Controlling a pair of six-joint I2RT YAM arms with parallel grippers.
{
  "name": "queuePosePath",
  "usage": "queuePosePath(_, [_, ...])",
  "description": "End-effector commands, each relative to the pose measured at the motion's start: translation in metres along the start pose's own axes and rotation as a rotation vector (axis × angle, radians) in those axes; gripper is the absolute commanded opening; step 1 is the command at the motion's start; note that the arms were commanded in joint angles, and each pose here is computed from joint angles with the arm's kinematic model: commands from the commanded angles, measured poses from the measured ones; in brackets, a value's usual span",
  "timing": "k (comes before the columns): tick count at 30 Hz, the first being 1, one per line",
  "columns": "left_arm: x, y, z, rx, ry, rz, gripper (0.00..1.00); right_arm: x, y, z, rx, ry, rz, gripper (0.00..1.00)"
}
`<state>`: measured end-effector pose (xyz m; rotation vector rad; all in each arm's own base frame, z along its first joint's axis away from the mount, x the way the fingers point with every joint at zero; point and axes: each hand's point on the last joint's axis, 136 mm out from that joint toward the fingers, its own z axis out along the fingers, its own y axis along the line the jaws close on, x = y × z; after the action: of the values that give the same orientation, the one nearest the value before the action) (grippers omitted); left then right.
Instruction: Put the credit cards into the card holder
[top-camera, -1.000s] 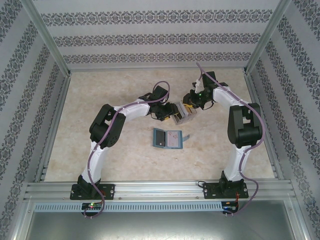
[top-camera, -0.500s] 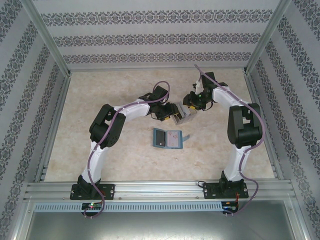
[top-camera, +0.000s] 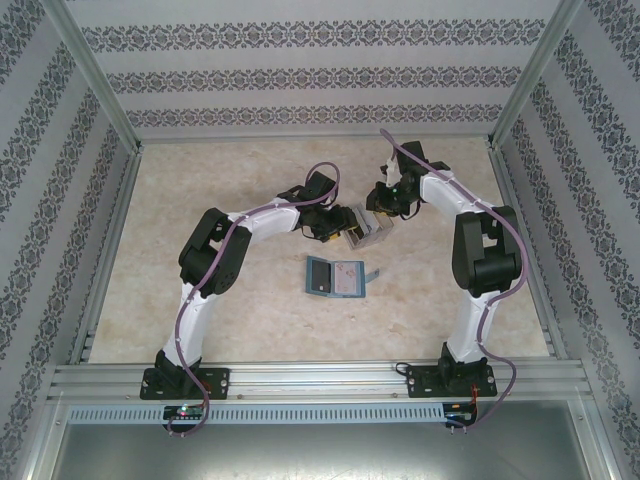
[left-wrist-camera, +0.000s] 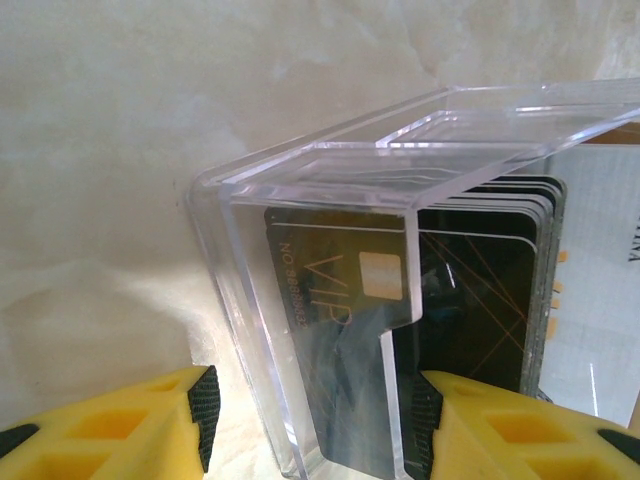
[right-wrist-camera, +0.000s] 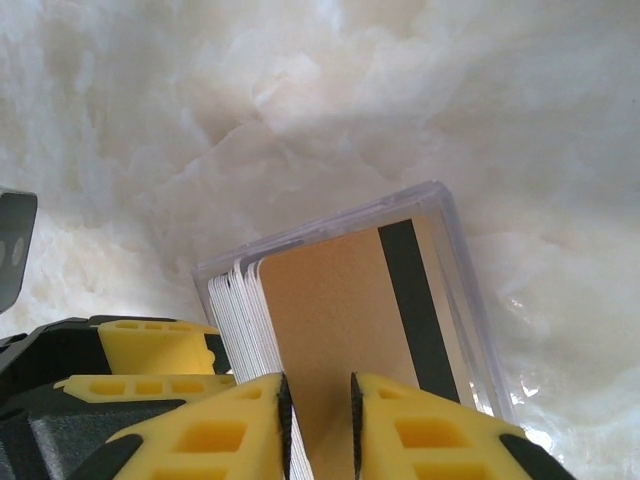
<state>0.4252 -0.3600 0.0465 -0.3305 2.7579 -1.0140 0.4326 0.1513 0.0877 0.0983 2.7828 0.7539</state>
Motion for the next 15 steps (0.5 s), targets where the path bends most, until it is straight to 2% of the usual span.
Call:
queuePosePath(1, [0.001,0.001,0.005,0.015,0.012,-0.01,0.56,0.004,0.003,-0.001,0.002,0.021,-0.001,0.21])
queuePosePath(7, [0.0,0.002,0.005,0.013,0.012,-0.011,0.56,0.003,0.011,-0.006,-0.058,0.023,0.019,0.25])
queuePosePath(15, [0.002,0.001,0.004,0.013,0.014,-0.009,0.56,0.004,0.014,-0.004,-0.099,0.032,0.044,0.19])
